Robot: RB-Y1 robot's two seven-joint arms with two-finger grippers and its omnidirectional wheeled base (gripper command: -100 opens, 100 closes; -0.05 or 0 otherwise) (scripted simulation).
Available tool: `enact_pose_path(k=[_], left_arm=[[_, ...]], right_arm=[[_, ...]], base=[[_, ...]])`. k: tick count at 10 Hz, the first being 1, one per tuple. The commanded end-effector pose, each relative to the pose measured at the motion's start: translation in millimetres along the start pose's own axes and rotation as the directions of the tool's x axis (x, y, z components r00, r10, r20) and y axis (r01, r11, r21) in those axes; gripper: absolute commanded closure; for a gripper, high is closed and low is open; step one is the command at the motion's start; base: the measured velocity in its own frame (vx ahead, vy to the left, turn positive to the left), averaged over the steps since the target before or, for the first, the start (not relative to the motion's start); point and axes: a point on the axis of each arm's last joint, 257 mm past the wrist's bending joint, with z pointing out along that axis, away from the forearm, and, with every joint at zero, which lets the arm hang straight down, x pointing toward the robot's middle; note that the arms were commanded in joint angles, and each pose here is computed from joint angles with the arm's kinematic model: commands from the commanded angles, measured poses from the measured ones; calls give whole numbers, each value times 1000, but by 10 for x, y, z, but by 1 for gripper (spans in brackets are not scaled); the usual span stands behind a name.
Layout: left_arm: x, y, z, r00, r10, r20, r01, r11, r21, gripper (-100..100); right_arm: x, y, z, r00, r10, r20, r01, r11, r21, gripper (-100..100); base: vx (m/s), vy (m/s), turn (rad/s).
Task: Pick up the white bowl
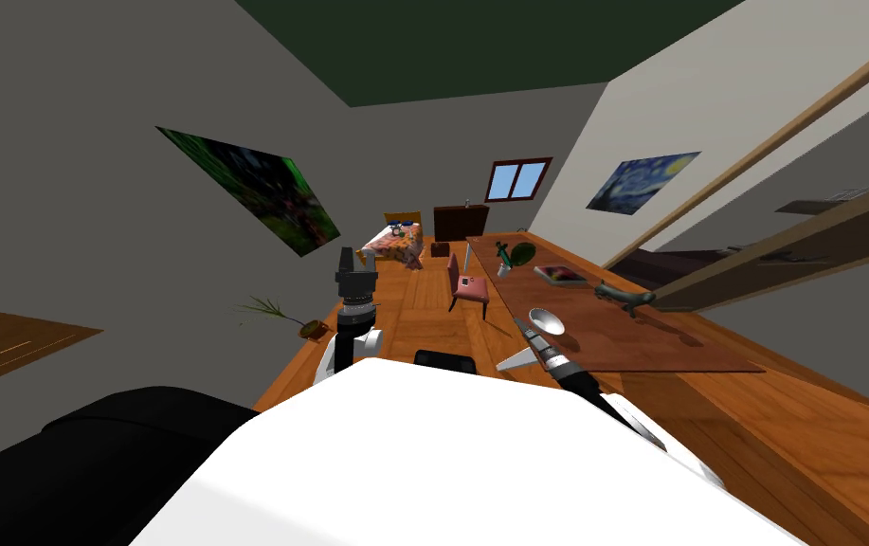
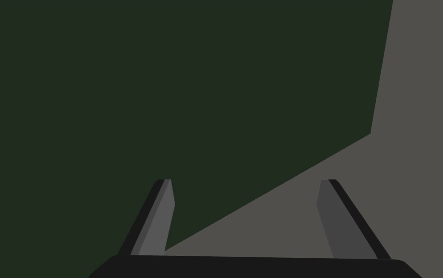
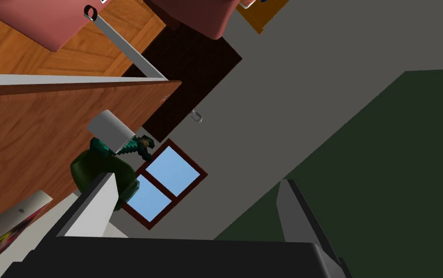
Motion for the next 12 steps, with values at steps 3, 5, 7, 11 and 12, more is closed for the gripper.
enact_pose_path(k=[3,5,7,11,12], left_arm=[[0,0,0,1000,0,0,0,1000,0,0],[0,0,0,1000,0,0,0,1000,0,0],[0,0,0,1000,0,0,0,1000,0,0],[0,0,0,1000,0,0,0,1000,0,0],[0,0,0,1000,0,0,0,1000,0,0]], right_arm=[[79,-549,-207,988,-114,-101,125,986,108,-100],[100,-841,-353,974,-164,-154,188,969,160,-100],[102,-1066,-483,955,-213,-207,254,948,193,-100],[61,-1515,-787,898,-303,-318,387,888,247,-100],[11,-1771,-991,862,-339,-378,454,847,275,-100]], base=[[10,54,83],[8,60,114],[18,61,71],[9,32,65],[19,63,173]])
